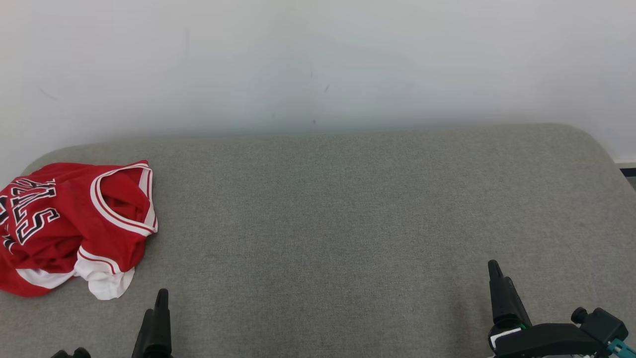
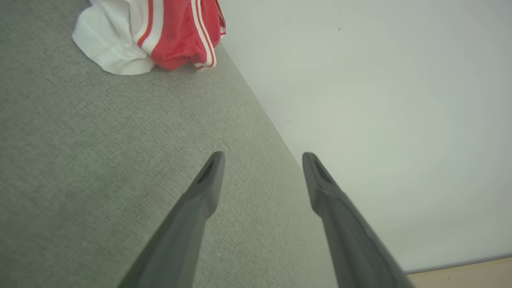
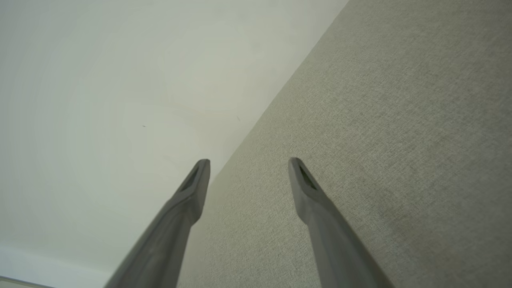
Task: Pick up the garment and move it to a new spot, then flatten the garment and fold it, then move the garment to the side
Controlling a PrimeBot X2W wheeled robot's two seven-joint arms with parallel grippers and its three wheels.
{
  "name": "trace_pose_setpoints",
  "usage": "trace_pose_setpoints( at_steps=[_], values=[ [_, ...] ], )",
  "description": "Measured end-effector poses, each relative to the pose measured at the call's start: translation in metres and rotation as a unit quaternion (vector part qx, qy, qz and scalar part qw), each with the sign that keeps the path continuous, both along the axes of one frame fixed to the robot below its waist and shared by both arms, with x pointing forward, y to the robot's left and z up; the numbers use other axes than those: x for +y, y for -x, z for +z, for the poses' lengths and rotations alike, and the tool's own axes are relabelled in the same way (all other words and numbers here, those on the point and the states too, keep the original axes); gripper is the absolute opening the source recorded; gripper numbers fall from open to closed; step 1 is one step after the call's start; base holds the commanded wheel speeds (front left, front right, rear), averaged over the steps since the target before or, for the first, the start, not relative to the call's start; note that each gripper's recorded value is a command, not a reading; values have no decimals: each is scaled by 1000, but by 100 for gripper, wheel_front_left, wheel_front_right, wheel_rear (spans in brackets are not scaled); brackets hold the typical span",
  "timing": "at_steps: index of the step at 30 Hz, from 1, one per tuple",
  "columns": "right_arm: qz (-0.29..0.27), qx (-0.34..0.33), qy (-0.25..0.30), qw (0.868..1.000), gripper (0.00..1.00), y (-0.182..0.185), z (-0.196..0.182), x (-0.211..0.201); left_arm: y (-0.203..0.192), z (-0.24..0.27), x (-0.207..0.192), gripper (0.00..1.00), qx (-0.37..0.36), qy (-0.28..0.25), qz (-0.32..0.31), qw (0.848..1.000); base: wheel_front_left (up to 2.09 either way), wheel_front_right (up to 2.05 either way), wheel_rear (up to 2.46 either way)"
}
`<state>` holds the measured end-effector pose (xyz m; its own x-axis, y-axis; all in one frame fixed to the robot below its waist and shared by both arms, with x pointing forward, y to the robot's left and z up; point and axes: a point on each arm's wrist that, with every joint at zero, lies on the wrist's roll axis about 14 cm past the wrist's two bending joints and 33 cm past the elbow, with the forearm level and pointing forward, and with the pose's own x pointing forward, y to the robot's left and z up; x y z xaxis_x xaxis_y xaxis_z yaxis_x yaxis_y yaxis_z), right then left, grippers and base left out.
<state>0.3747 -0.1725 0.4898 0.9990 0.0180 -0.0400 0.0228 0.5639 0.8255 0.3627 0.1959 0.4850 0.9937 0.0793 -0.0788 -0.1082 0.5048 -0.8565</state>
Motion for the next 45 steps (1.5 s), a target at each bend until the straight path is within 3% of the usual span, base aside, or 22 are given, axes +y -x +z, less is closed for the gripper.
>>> trace_pose_setpoints(
  at_steps=[17,31,45],
  values=[
    [26,-12,136,990,100,3,1,11,7,-6,-6,100,12,-159,-21,987,0,0,0],
    [40,-27,217,975,100,5,5,17,9,-1,-5,100,1,-270,-33,962,0,0,0],
    [53,-42,288,955,100,6,7,23,8,9,-10,100,-24,-346,-45,937,0,0,0]
  ],
)
